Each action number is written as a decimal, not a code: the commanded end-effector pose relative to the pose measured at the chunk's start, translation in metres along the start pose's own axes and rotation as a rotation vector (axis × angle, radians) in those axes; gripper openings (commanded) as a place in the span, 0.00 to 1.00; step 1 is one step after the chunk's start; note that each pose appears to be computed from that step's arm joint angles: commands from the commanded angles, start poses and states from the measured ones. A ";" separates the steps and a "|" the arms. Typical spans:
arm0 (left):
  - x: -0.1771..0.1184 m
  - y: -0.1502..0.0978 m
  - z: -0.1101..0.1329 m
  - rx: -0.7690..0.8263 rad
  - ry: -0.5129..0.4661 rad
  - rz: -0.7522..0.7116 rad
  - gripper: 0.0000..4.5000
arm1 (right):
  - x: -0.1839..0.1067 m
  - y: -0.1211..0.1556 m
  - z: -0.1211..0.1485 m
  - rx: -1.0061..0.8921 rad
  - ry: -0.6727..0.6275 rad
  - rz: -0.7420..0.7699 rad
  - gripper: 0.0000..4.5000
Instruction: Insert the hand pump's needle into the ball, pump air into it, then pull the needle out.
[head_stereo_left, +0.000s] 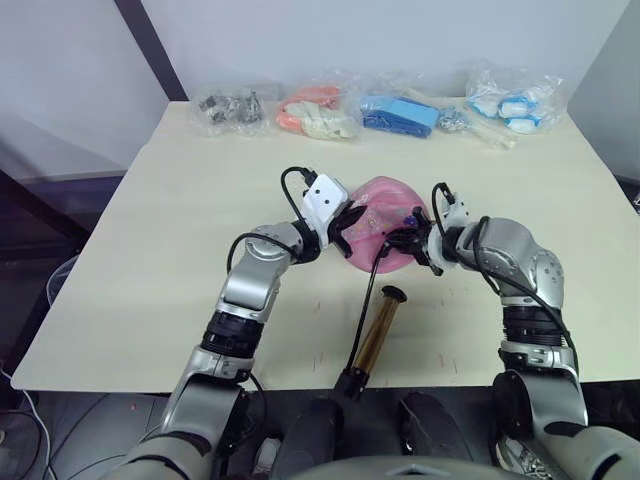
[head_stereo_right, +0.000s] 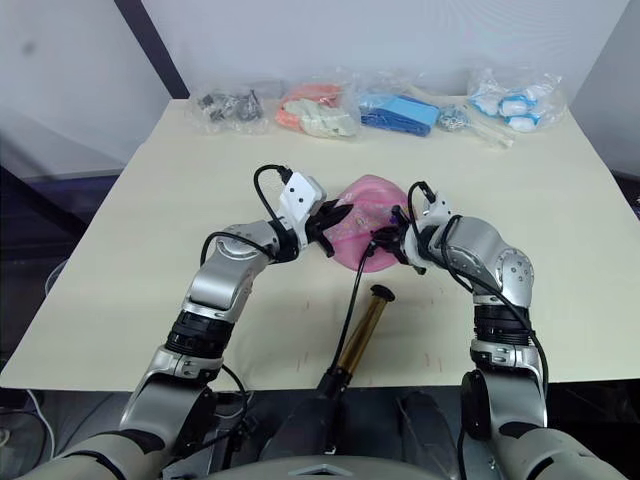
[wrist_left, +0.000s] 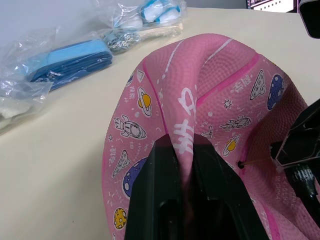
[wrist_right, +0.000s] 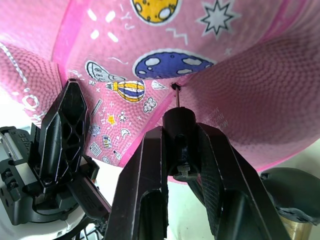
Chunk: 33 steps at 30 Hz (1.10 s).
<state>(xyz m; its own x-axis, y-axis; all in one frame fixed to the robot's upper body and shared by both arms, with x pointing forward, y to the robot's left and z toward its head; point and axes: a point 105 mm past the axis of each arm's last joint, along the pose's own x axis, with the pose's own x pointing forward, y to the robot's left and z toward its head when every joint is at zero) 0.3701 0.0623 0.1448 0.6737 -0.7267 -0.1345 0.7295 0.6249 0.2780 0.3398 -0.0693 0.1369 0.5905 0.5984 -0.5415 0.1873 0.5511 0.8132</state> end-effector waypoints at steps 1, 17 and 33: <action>0.009 -0.042 -0.031 -0.078 0.098 -0.183 0.01 | -0.001 0.019 0.010 0.016 -0.040 0.045 0.07; 0.008 -0.042 -0.035 -0.091 0.117 -0.179 0.01 | 0.015 0.026 0.006 -0.099 -0.061 0.019 0.07; 0.008 -0.044 -0.041 -0.120 0.138 -0.179 0.01 | 0.031 0.028 0.002 -0.094 -0.049 -0.006 0.07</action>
<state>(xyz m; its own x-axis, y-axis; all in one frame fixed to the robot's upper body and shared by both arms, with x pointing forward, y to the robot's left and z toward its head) 0.3745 0.0752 0.1378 0.7016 -0.6927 -0.1670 0.7100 0.6599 0.2459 0.3562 -0.0440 0.1309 0.5999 0.5628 -0.5686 0.1206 0.6390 0.7597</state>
